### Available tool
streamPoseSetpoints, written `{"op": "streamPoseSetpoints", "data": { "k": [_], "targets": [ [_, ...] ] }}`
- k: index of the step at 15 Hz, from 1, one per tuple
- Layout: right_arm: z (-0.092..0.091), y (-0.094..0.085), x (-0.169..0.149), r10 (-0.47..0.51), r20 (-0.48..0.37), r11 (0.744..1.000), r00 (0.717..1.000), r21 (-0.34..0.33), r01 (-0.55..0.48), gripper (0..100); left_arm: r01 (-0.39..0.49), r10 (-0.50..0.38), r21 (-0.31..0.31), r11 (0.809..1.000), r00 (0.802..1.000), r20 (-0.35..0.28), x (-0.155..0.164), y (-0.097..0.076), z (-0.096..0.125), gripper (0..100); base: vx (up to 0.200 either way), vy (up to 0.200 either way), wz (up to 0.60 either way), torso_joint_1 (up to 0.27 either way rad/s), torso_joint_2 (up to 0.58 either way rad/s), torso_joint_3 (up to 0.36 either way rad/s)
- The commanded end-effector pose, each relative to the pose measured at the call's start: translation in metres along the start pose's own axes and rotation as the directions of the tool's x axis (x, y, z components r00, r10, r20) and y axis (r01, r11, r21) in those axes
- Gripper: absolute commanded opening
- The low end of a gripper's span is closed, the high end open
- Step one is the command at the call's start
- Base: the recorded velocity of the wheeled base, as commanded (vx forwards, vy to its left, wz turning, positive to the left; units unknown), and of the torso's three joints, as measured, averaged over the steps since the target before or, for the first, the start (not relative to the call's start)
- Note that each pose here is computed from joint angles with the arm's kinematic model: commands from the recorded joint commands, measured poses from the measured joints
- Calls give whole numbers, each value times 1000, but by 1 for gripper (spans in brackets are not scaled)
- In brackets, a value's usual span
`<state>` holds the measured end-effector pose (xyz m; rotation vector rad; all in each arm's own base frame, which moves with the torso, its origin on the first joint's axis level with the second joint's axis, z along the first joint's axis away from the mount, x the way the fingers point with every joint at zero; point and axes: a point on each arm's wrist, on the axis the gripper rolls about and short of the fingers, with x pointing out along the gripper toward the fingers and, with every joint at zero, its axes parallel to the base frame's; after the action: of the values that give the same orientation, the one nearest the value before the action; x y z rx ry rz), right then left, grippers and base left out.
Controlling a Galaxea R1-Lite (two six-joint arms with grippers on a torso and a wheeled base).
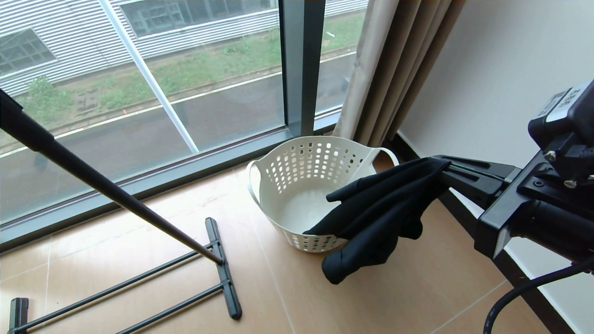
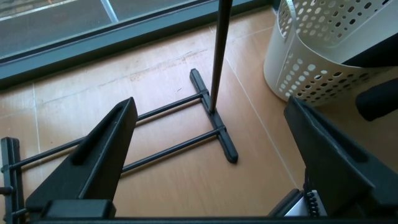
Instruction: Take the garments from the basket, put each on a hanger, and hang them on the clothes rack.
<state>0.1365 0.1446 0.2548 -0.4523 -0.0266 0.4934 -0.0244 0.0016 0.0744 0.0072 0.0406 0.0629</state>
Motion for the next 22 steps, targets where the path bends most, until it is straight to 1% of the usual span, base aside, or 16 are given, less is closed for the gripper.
{"op": "streamPoseSetpoints", "data": {
  "k": [1, 3, 4, 7, 14, 16, 22],
  "targets": [
    [-3, 0, 4, 21, -6, 1000, 1000, -2, -21, 0, -1, 1, -1, 1000, 1000, -1, 0, 0, 0, 100, 0, 0, 0, 2, 2, 198],
    [-8, -4, 8, 40, -10, 999, 999, -2, -40, 0, -3, 3, -1, 1000, 1000, -1, 0, 0, 0, 100, 0, 0, 0, -5, 5, 198],
    [-12, -5, 12, 40, -29, 999, 999, -4, -40, 0, -3, 3, -1, 1000, 1000, -1, 0, 0, 0, 100, 0, 0, 0, 2, 2, 203],
    [-13, -5, 12, 37, -31, 999, 999, -4, -37, 0, -3, 3, -12, 1000, 1000, -1, 0, 0, 0, 100, 0, 0, 0, -4, 2, 204],
    [-16, -12, 17, 3, -52, 1000, 999, -1, -3, 0, -5, 5, -12, 1000, 1000, -1, 0, 0, 0, 100, 0, 0, 0, 3, 0, 203],
    [-16, -13, 19, -4, -54, 1000, 999, 3, 4, 0, -5, 5, -12, 1000, 1000, -1, 0, 0, 0, 100, 0, 0, 0, 73, -205, 56],
    [-18, -13, 21, -3, -64, 1000, 998, 4, 4, 0, -5, 5, -13, 1000, 1000, -1, 0, 0, 0, 100, 0, 0, 0, 161, -420, -62]
  ]
}}
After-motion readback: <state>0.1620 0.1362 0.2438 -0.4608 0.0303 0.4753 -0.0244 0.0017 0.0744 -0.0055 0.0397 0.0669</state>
